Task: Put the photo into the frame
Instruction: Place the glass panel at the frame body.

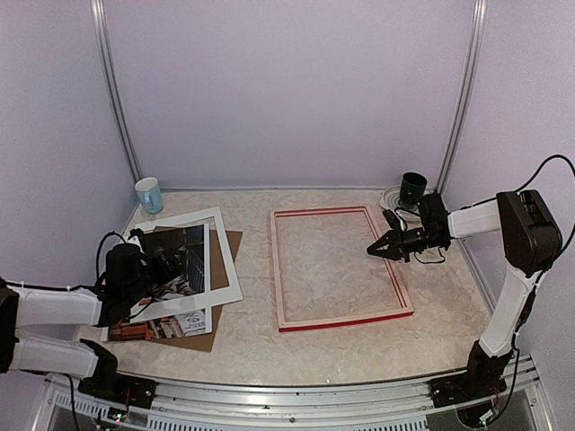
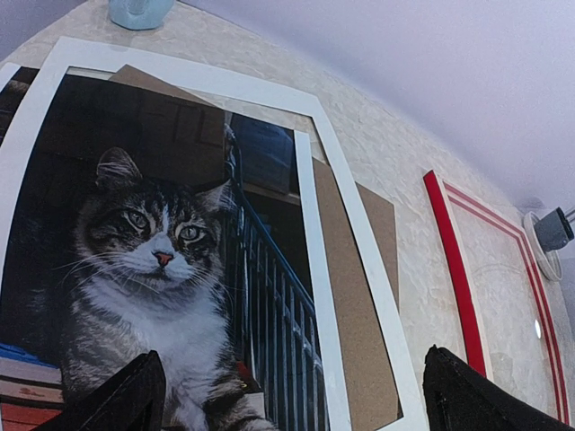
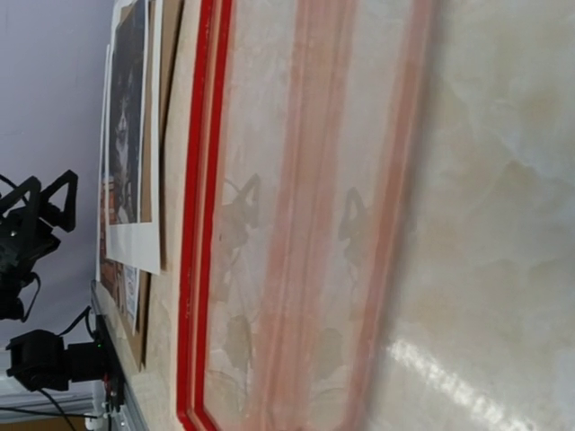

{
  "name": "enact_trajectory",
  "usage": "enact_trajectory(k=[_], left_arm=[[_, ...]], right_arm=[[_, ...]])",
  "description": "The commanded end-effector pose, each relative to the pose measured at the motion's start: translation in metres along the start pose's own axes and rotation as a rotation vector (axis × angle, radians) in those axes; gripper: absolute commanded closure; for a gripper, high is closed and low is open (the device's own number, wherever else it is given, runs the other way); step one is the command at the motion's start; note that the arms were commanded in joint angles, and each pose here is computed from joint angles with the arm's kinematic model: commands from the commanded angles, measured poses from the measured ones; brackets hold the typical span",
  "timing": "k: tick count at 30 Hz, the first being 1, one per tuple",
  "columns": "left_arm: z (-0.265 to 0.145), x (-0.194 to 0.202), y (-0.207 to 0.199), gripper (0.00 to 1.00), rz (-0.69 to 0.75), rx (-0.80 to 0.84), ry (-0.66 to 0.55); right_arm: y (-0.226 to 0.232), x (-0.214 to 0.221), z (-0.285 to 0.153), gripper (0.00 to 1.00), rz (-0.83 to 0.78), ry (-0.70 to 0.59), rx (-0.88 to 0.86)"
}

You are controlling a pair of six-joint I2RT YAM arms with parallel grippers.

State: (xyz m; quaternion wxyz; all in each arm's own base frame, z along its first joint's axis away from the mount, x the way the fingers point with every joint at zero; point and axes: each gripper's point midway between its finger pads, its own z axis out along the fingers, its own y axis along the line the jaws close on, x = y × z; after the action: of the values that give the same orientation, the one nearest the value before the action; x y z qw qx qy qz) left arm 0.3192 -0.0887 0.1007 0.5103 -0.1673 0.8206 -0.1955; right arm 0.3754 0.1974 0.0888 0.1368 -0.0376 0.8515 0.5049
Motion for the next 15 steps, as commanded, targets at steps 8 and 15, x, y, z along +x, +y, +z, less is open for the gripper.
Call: enact_trajectory(k=[8,15], left_arm=[[-0.001,0.0,0.002,0.01,0.005,-0.004,-0.004],[-0.001,0.001,0.002,0.01,0.006,-0.007,-0.001]], right_arm=[[0.012,0.003,0.0,0.94,0.0,0.024,-0.062],[0.02,0.003,0.002,0.89,-0.012,0.031,-0.067]])
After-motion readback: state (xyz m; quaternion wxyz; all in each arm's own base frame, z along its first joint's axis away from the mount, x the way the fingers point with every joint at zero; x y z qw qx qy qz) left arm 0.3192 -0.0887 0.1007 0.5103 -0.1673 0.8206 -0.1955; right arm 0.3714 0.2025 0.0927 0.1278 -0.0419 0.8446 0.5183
